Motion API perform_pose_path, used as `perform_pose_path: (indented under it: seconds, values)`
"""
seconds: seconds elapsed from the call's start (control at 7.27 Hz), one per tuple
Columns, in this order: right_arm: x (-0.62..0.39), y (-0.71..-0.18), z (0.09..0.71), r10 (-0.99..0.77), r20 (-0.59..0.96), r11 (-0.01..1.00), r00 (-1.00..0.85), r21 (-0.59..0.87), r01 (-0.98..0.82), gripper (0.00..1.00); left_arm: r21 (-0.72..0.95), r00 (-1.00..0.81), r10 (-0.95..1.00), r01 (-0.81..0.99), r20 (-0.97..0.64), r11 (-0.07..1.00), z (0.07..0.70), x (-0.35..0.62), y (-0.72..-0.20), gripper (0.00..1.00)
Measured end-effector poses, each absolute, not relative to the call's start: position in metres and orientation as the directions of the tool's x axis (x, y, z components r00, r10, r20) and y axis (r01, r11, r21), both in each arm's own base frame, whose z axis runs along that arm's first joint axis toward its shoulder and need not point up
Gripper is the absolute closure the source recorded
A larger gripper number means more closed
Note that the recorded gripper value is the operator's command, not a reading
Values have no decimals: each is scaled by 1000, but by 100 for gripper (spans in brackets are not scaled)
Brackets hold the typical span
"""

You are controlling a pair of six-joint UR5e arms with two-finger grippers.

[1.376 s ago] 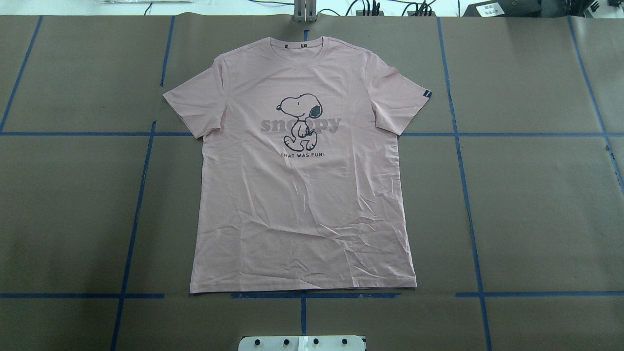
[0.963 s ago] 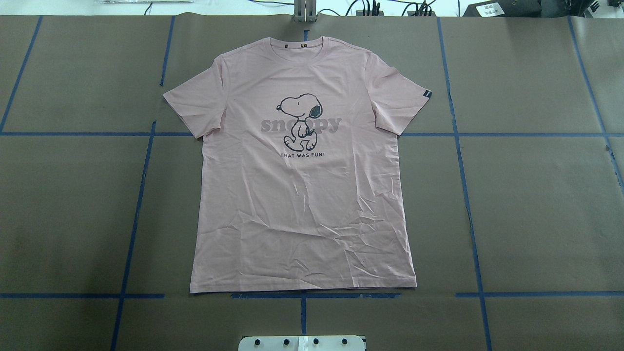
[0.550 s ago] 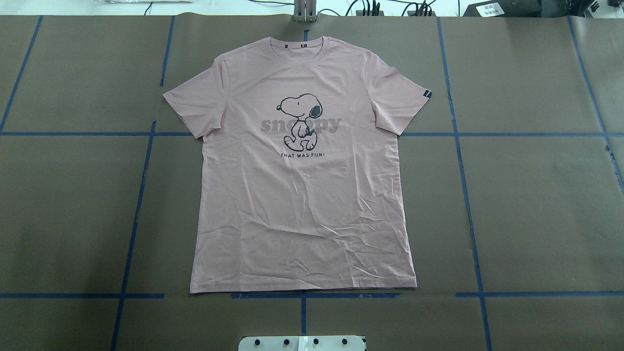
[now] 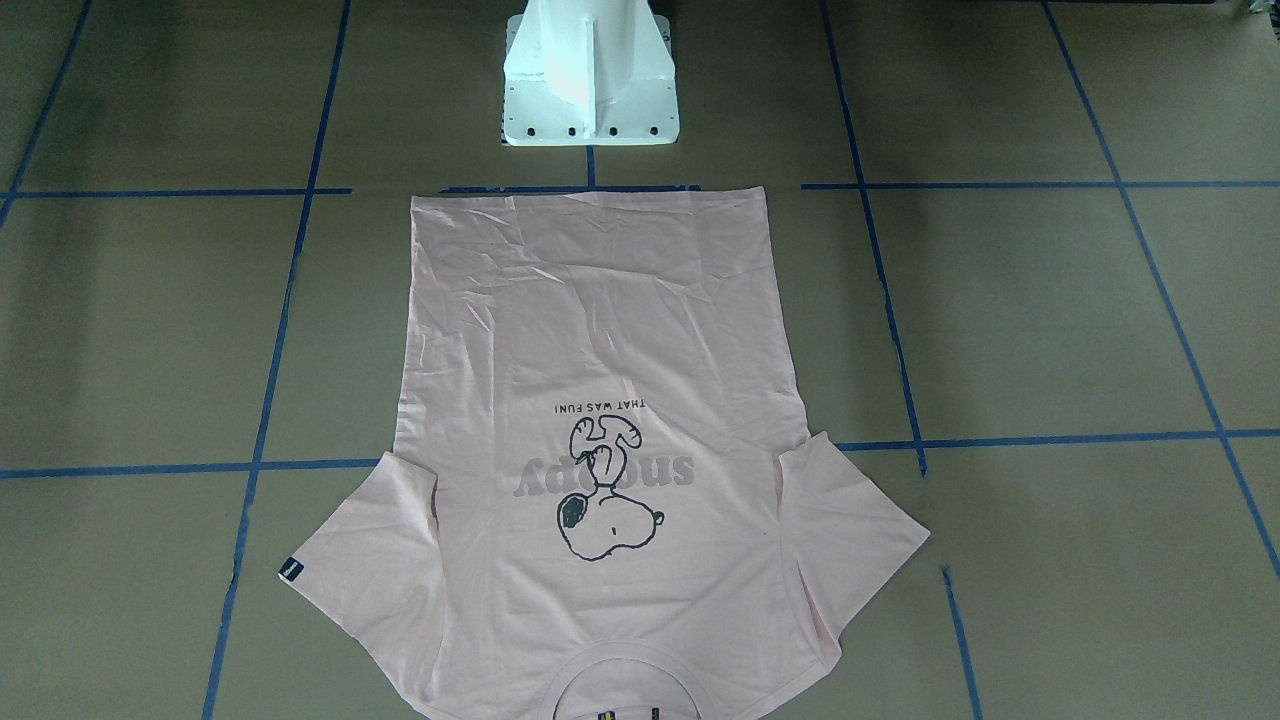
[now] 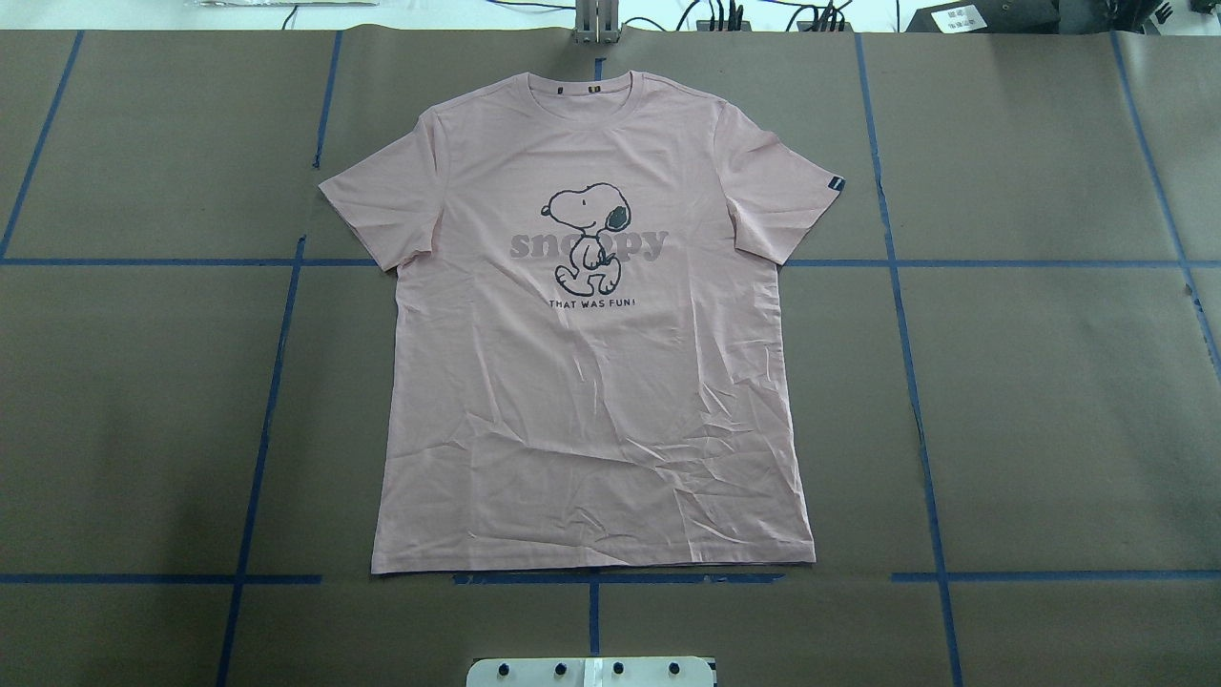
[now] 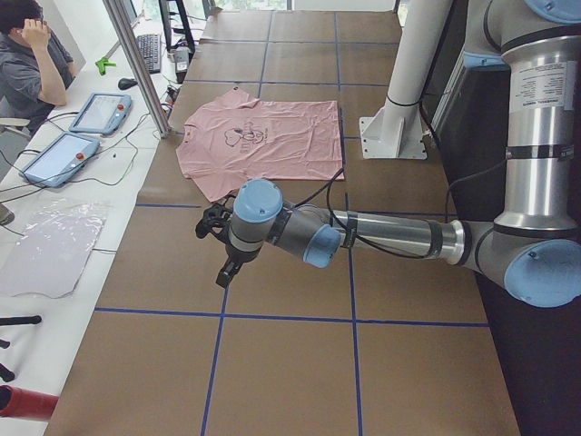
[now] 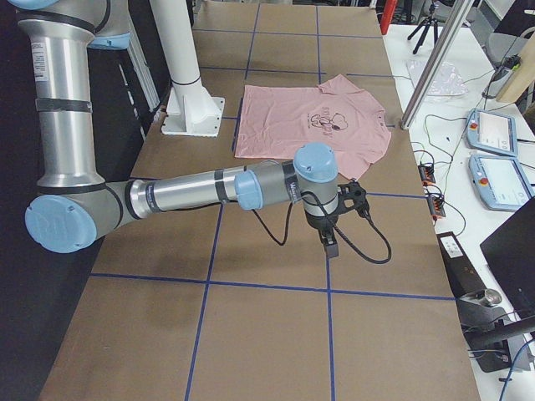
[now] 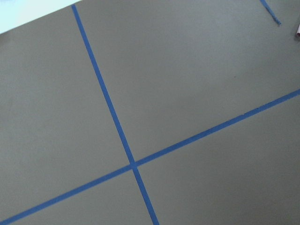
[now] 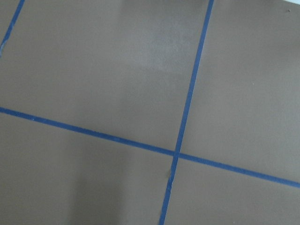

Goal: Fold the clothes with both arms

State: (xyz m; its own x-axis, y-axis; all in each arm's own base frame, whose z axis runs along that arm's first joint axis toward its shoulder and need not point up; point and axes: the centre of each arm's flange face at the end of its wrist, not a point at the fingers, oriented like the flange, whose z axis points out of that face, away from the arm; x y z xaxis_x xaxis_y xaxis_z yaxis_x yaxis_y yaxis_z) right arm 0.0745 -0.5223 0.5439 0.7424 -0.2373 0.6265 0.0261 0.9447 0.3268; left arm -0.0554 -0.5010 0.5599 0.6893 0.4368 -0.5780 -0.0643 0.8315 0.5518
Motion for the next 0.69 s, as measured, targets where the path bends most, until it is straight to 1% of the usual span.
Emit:
perform_pose_path:
  seconds: [0.28, 0.55, 0.69]
  values:
    - [64, -560, 535, -266, 642, 932, 720, 361, 22, 0, 680, 685, 528, -64, -503, 731, 525, -53, -557, 0]
    - [33, -606, 510, -282, 697, 926, 659, 379, -5, 0, 720, 680, 550, -46, -485, 692, 503, -48, -595, 0]
    - [0, -624, 488, -283, 712, 925, 642, 379, -12, 0, 734, 673, 552, -19, -493, 678, 492, -40, -601, 0]
